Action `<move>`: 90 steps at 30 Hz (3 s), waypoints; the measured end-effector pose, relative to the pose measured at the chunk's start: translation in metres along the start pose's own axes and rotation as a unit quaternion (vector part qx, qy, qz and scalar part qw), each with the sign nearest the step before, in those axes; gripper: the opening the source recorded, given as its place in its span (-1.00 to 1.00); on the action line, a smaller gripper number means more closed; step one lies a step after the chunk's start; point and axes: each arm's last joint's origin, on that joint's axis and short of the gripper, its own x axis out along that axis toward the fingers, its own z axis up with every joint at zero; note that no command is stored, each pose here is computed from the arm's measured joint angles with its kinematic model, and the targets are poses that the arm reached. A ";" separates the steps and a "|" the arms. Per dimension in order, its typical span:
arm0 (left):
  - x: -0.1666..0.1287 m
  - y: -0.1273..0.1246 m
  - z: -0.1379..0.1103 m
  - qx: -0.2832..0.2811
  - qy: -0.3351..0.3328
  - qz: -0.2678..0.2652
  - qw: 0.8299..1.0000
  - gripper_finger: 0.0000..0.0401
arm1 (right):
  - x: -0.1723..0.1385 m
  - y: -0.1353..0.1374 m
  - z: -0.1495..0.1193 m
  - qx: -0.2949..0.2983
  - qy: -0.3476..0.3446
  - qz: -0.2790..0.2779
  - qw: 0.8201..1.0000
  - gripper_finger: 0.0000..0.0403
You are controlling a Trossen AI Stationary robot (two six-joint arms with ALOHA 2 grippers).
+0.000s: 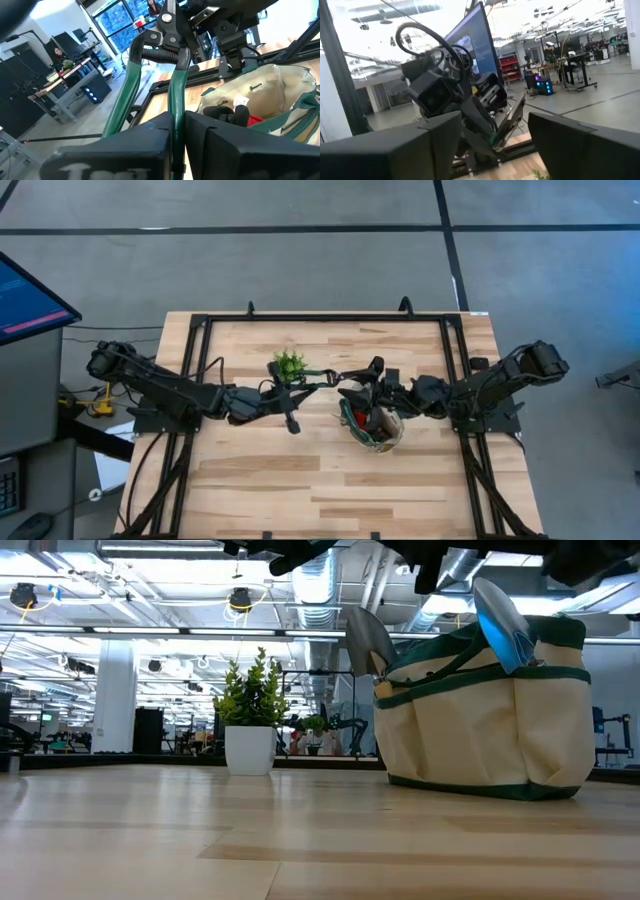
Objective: Pick & Place Garden tools in Gardening bag
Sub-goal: Put the green fruit pruner into the white gardening bag
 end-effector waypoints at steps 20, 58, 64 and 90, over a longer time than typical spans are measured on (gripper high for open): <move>0.000 0.000 0.000 -0.001 -0.001 -0.003 1.000 -0.96 | 0.011 -0.004 0.008 -0.007 0.002 -0.022 1.000 -0.79; -0.027 -0.002 0.017 -0.039 -0.035 -0.035 0.998 0.05 | -0.041 -0.008 0.071 -0.052 0.108 -0.082 0.989 -0.90; -0.039 0.002 0.016 -0.026 -0.013 -0.053 0.998 -0.10 | -0.058 -0.006 0.107 -0.043 0.214 -0.114 0.969 -0.90; -0.039 0.001 0.010 -0.044 0.011 -0.059 0.997 -0.62 | -0.033 0.000 0.107 0.030 0.478 -0.162 0.863 -0.90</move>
